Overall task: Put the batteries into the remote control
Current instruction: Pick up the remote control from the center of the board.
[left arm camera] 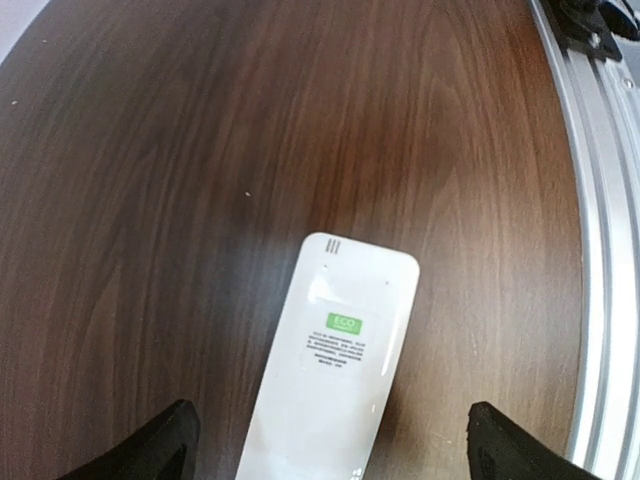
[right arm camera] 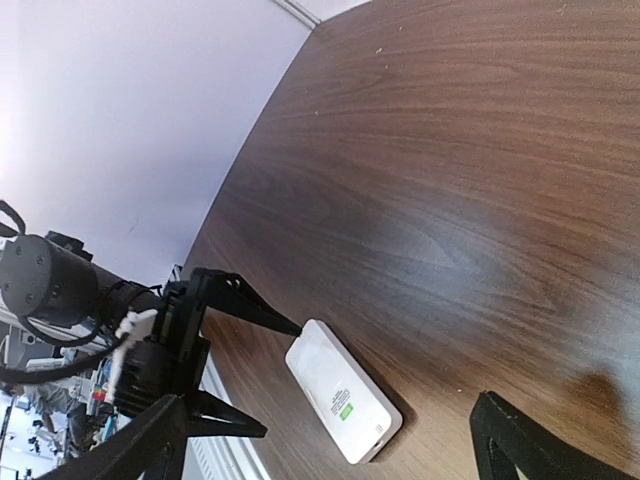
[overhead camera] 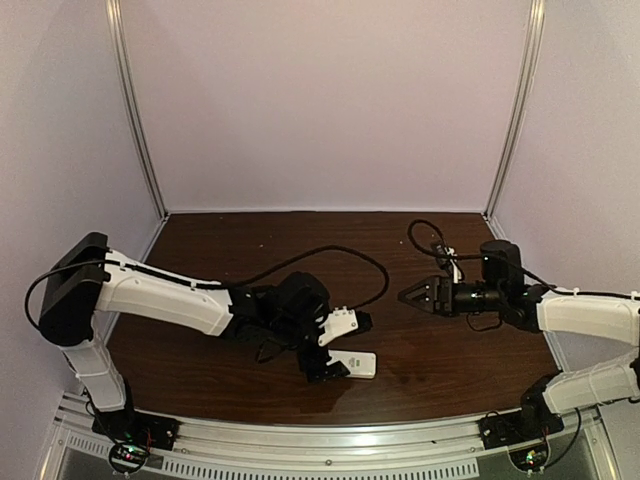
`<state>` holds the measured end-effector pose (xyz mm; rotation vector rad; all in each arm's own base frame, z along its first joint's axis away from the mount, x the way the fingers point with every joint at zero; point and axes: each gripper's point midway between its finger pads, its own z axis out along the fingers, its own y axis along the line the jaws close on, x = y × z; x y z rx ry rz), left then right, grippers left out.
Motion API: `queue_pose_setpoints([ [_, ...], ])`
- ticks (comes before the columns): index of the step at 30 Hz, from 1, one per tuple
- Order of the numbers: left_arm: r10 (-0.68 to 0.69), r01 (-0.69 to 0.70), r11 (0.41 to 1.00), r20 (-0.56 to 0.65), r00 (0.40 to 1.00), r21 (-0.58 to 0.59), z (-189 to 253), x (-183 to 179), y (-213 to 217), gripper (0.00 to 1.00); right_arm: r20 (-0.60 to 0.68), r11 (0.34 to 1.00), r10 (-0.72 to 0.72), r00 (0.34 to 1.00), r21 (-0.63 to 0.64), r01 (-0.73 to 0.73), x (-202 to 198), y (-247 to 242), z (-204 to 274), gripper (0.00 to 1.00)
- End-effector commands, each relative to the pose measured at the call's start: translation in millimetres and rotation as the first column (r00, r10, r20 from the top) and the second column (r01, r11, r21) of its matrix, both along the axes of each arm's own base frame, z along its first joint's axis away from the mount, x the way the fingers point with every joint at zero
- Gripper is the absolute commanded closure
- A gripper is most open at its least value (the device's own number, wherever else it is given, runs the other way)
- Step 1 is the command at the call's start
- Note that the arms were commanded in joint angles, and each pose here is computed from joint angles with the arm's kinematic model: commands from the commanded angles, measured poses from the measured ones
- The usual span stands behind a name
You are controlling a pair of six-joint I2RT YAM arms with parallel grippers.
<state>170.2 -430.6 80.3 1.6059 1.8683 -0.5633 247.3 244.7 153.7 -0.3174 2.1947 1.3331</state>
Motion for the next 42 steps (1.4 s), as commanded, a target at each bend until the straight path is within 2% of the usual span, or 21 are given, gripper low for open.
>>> queue_pose_setpoints([
  [1, -0.149, 0.150, 0.984, -0.015, 0.989, 0.095, -25.4, -5.8, 1.5, 0.06, 0.105, 0.994, -0.066, 0.992, -0.075, 0.074, 7.6, -20.7, 14.7, 0.00],
  [4, -0.166, 0.167, 0.977, -0.019, 0.986, 0.134, -37.6, -0.3, 2.2, 0.06, 0.176, 0.990, -0.091, 0.980, -0.094, 0.109, 7.6, -29.5, 28.5, 0.00],
  [7, -0.182, 0.184, 0.968, -0.022, 0.983, 0.170, -49.3, 4.0, 2.9, 0.08, 0.242, 0.987, -0.131, 0.962, -0.058, 0.149, 6.1, -36.0, 46.0, 0.00],
  [11, -0.203, 0.205, 0.957, -0.031, 0.979, 0.206, -61.6, 6.2, 2.2, 0.13, 0.273, 0.966, -0.234, 0.933, -0.043, 0.255, 8.9, -52.6, 57.7, 0.00],
  [18, -0.237, 0.245, 0.945, -0.063, 0.969, 0.217, -68.5, 3.8, -1.8, 0.25, 0.325, 0.979, -0.189, 0.927, -0.015, 0.205, -3.9, -50.6, 69.2, 0.00],
  [21, -0.246, 0.256, 0.938, -0.072, 0.967, 0.235, -71.4, 4.1, -2.1, 0.36, 0.332, 0.984, -0.164, 0.929, -0.006, 0.176, -7.8, -47.5, 73.1, 0.00],
  [23, -0.241, 0.250, 0.941, -0.071, 0.968, 0.227, -67.4, 6.9, -3.5, 0.47, 0.336, 0.988, -0.148, 0.930, 0.019, 0.151, -11.2, -44.2, 77.4, 0.00],
  [30, -0.257, 0.265, 0.961, -0.092, 0.962, 0.083, -31.6, 5.7, -12.1, 0.70, 0.425, 0.993, -0.114, 0.898, 0.066, 0.095, -26.4, -43.1, 97.6, 0.00],
  [34, -0.274, 0.275, 0.962, -0.066, 0.959, -0.006, 7.7, 5.0, -16.8, 0.73, 0.468, 0.993, -0.108, 0.877, 0.092, 0.073, -32.2, -42.8, 110.9, 0.00],
  [37, -0.290, 0.286, 0.952, -0.033, 0.956, -0.106, 50.7, 4.4, -18.7, 0.73, 0.480, 0.994, -0.057, 0.875, 0.112, 0.004, -38.3, -34.4, 120.0, 0.00],
  [42, -0.290, 0.297, 0.912, 0.065, 0.955, -0.282, 126.7, 2.9, -15.5, 0.73, 0.556, 0.983, -0.006, 0.831, 0.155, -0.097, -50.7, -21.1, 151.6, 0.00],
])
